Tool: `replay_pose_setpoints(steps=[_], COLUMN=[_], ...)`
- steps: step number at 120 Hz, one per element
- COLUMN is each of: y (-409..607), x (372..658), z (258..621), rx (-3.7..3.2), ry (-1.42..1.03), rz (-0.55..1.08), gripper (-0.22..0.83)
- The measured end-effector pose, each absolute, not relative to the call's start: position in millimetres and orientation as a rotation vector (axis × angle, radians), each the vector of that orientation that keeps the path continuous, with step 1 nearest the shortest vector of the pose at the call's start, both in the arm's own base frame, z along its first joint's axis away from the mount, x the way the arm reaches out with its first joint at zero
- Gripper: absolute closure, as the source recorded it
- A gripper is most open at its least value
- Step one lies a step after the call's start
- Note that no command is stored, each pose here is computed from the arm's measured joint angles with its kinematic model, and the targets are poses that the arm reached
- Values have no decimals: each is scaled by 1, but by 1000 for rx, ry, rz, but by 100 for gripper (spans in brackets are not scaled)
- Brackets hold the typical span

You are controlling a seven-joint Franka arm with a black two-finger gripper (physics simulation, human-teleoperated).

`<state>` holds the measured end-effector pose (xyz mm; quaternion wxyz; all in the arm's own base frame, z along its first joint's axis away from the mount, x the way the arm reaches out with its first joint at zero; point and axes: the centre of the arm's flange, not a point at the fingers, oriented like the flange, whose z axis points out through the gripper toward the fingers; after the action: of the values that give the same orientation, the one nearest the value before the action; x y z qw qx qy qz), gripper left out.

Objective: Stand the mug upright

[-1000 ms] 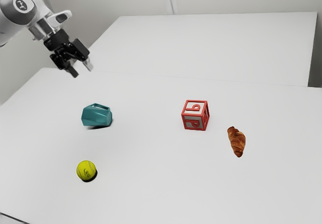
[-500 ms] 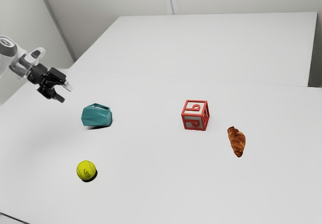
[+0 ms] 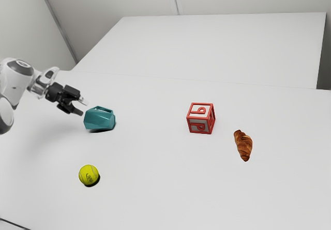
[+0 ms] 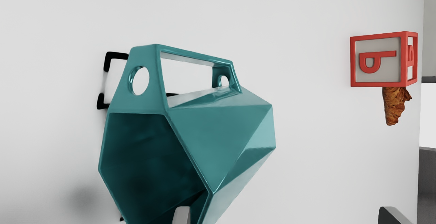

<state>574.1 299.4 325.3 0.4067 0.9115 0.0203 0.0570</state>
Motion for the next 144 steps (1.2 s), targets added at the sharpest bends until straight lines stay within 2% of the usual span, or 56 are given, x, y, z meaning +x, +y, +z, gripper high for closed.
replay_pose_setpoints(steps=[36,41,55,64,77,93,109,126,144], y=[283,283,282,282,277,265,251,199,130], x=[587,587,585,585,588,592,590,595,600], z=[291,290,285,286,290,295,327,387,451], rx=[2219,2215,2205,2203,2199,2187,2188,2245,2432], ry=[29,26,24,17,-6,-41,-85,-216,-418], rz=[187,193,199,207,218,222,255,261,191], gripper=[1,9,39,53,65,73,74,74,74])
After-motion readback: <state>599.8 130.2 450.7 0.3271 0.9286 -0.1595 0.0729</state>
